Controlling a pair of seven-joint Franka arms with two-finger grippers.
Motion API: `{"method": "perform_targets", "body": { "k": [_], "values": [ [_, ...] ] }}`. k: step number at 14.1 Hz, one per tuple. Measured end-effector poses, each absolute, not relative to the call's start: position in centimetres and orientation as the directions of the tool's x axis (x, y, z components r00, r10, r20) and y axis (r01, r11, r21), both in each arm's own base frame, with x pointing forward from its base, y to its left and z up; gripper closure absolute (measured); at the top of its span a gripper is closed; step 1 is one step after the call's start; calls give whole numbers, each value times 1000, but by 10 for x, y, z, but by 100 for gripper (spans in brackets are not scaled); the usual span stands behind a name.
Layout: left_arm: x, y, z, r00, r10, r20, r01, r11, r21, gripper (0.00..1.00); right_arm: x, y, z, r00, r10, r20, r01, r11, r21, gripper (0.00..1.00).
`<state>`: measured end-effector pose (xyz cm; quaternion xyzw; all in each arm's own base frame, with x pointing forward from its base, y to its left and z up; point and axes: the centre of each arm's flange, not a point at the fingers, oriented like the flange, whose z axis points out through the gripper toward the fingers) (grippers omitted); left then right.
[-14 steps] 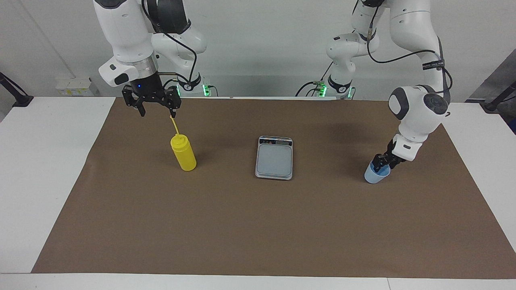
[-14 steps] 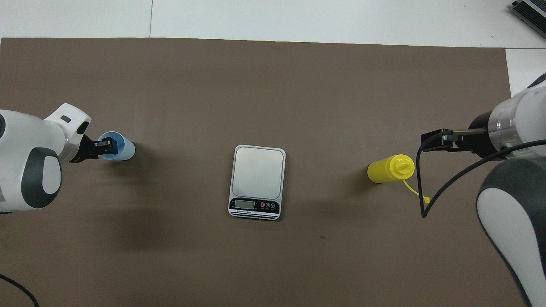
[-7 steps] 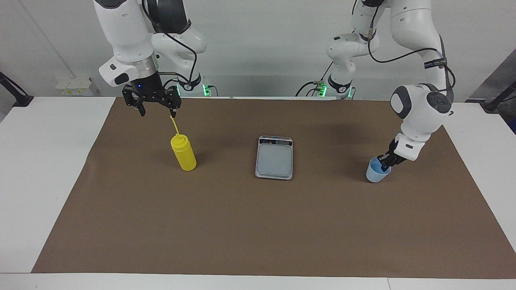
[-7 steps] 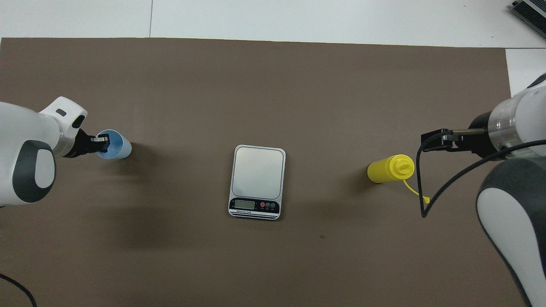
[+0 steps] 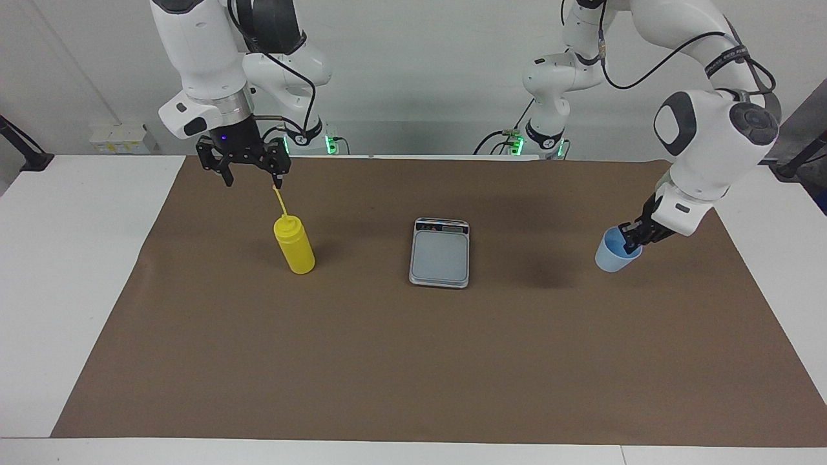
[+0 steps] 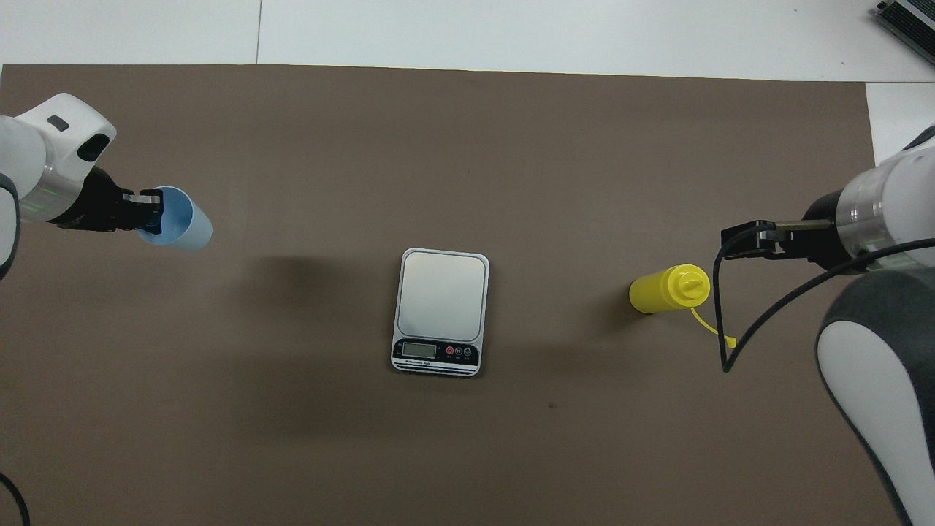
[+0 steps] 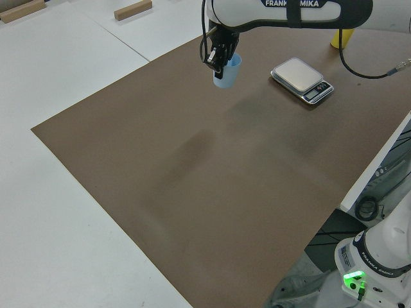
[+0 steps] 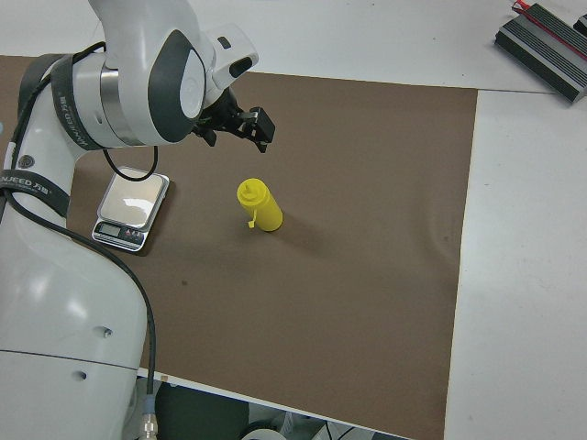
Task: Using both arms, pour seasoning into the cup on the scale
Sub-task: 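Carry the blue cup with the left gripper onto the scale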
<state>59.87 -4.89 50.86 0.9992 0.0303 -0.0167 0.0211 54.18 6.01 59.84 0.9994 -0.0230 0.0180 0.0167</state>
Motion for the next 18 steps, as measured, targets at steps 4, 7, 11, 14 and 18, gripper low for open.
{"method": "perform_targets", "body": {
  "k": [4, 7, 11, 14, 18],
  "values": [
    [587, -134, 525, 999, 23, -31, 24, -999, 45, 96, 542, 60, 598, 998, -45, 37, -47, -998, 33, 0],
    [566, -219, 506, 999, 36, -13, 37, -998, 54, 96, 542, 60, 598, 998, -45, 37, -47, -998, 33, 0],
    [527, -298, 461, 1000, 25, 10, 25, -997, 70, 96, 542, 60, 598, 998, -45, 37, -47, -998, 33, 0],
    [502, -335, 438, 1000, 3, 17, 2, -998, 65, 96, 542, 60, 598, 998, -45, 37, -47, -998, 33, 0],
    [489, -369, 404, 999, -4, 40, -5, -999, 41, 96, 542, 60, 598, 998, -45, 37, -47, -998, 33, 0]
  ]
}}
